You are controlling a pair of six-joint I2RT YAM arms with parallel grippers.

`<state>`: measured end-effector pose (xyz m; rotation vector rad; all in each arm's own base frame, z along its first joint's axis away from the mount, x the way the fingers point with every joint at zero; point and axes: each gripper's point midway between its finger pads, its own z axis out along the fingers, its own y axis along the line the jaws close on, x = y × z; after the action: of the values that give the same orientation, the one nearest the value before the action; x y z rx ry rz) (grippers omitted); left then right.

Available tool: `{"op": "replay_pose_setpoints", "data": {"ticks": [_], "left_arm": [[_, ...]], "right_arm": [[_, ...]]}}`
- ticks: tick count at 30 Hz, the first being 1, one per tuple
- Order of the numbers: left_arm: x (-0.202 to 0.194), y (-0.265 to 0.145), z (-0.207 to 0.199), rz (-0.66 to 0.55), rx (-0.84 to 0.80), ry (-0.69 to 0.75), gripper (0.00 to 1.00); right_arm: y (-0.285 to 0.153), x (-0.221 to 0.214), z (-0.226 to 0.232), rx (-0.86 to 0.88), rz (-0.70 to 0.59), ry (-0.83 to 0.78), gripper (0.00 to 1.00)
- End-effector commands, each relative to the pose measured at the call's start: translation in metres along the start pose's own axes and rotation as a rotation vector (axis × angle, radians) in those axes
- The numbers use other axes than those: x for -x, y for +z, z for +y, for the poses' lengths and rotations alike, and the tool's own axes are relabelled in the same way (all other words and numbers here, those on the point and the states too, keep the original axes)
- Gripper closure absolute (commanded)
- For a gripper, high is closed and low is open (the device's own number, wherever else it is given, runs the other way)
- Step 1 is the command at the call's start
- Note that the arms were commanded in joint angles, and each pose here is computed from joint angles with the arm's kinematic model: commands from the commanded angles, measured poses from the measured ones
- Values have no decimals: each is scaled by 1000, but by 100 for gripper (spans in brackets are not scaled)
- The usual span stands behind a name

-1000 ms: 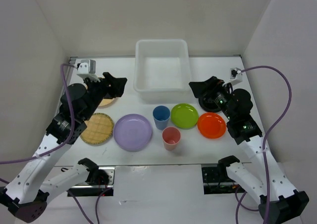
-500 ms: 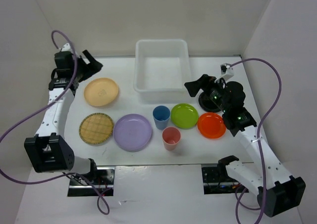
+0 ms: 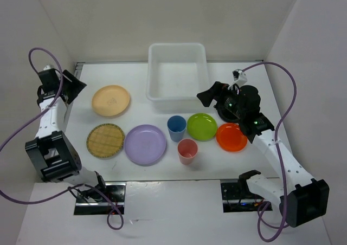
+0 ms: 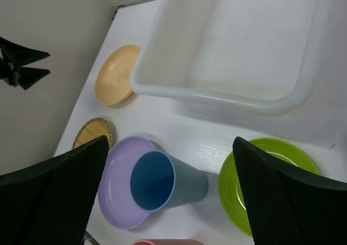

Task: Place the mixed dishes into the plastic bin

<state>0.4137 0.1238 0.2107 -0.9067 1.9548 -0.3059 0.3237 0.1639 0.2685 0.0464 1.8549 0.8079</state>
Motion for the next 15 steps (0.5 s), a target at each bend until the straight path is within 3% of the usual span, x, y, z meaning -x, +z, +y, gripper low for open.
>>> {"op": "replay_pose_setpoints", "data": {"ticks": [1, 15], "left_arm": [[-22, 20, 34, 70, 97, 26, 26], [-56, 71, 74, 248, 216, 68, 22]], "right_arm": [[-2, 29, 19, 60, -72, -32, 0], [1, 22, 18, 73, -52, -39, 0]]}}
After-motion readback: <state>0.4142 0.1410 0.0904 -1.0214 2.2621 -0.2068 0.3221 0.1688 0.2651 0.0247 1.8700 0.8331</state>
